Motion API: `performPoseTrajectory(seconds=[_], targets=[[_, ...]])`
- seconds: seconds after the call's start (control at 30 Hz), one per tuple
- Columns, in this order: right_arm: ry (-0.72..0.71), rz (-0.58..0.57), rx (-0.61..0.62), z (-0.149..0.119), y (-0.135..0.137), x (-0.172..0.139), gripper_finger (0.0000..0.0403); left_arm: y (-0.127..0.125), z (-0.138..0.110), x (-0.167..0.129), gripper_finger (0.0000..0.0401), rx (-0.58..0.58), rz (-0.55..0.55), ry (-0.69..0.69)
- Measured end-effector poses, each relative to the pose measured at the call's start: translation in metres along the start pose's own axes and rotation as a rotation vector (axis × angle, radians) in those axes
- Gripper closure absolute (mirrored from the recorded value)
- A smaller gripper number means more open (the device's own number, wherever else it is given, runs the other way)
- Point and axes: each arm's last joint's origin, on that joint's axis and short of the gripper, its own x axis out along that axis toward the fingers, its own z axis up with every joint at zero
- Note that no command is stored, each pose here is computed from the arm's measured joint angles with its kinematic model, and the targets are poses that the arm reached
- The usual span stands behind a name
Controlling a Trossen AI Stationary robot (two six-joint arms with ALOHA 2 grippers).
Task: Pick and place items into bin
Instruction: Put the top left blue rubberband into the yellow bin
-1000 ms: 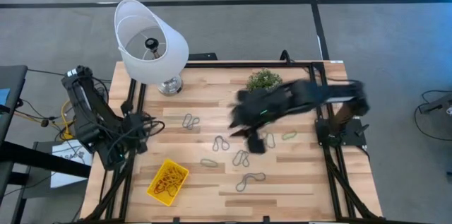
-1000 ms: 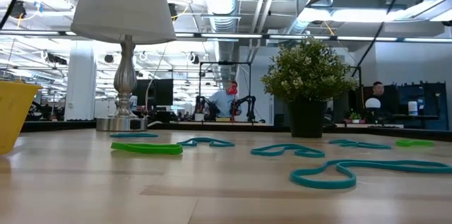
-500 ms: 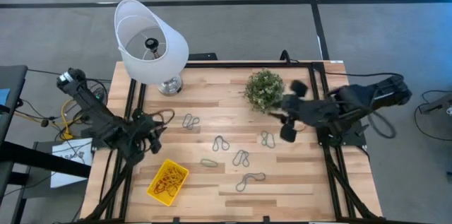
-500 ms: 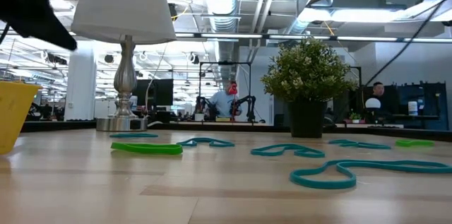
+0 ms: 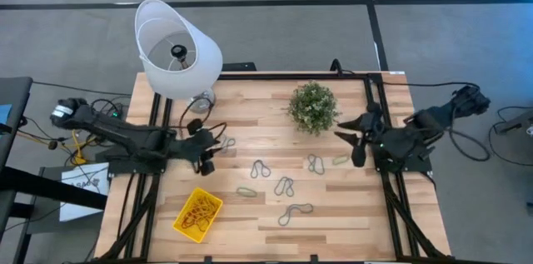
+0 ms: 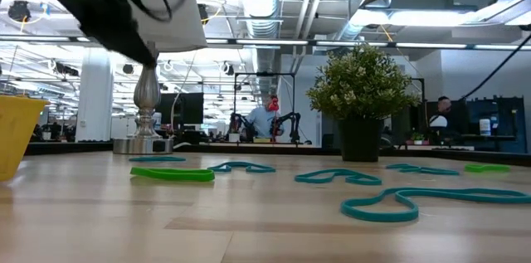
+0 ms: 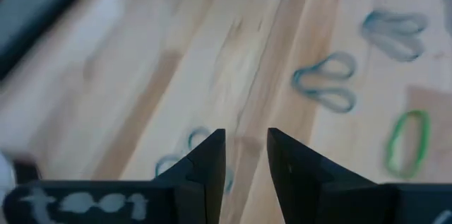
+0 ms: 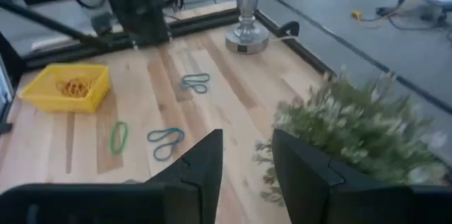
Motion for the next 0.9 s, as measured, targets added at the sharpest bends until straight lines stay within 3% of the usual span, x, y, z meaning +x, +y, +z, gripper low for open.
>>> performPoseTrajectory(seconds=[0.27, 0.43, 0.63, 0.9], targets=[[-0.111, 0.038, 0.077, -0.039, 0.007, 0.022, 0.0284, 0.006, -0.006, 0.048, 0.0306, 0.039, -0.097, 0.227], [-0.128, 0.049, 0.08, -0.051, 0.013, 0.033, 0.0284, 0.002, -0.017, 0.076, 0.0306, 0.118, -0.051, 0.307], [-0.112, 0.041, 0.066, -0.054, 0.016, 0.038, 0.0284, 0.006, -0.028, 0.108, 0.0306, 0.094, -0.016, 0.381], [-0.105, 0.045, 0.073, -0.055, 0.017, 0.039, 0.0284, 0.013, -0.028, 0.112, 0.0305, 0.079, 0.007, 0.395]])
